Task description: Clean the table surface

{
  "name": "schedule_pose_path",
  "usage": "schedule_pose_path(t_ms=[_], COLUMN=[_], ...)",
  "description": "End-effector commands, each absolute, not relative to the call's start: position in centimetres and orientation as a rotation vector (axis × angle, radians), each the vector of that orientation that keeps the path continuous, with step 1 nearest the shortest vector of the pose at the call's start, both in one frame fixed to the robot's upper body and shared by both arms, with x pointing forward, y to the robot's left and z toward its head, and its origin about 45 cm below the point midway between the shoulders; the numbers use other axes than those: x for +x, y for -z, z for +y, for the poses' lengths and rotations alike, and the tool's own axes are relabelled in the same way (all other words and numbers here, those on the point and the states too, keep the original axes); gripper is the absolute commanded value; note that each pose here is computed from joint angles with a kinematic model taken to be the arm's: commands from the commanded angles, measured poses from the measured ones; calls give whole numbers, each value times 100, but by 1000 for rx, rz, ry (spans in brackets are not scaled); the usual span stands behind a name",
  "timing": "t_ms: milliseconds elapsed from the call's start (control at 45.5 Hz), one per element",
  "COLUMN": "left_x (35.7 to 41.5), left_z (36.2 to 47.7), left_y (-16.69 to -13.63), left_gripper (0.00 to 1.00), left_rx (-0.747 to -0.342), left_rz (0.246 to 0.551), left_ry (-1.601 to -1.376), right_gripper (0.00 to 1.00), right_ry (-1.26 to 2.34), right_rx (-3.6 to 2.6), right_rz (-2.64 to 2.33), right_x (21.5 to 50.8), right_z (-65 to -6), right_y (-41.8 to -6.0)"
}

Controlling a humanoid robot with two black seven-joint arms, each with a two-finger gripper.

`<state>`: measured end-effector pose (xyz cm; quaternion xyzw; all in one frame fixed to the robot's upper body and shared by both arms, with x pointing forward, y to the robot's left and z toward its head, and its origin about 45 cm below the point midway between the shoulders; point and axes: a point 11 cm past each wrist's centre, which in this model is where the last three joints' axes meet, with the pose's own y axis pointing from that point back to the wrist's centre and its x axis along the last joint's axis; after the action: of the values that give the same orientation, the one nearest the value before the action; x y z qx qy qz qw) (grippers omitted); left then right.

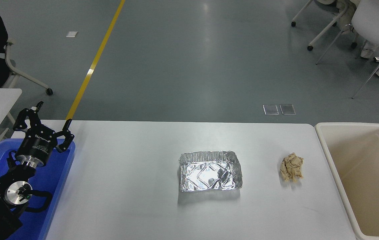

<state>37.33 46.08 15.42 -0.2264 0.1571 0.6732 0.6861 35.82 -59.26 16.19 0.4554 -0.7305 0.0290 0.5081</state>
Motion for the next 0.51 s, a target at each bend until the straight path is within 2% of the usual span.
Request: schedule_pose_path(t_ms=[0,264,484], left_x=[3733,3733,3733], left_z=[4607,4607,4606], left_y=[-1543,-1543,-1543], left_gripper=[100,100,100], left_rx=[-507,-507,-508], left_rz=[352,352,352], left_ry=[-1508,-1508,-1506], right_gripper=[97,98,98], right_ry=[-82,-139,-126], right_rx=[1102,1284,1369], right_rz=[-1915,-2203,-2421], right_x=[3738,4040,4173], right_z=[-6013,-5849,-5806], right_y=[-1962,-2314,-2586])
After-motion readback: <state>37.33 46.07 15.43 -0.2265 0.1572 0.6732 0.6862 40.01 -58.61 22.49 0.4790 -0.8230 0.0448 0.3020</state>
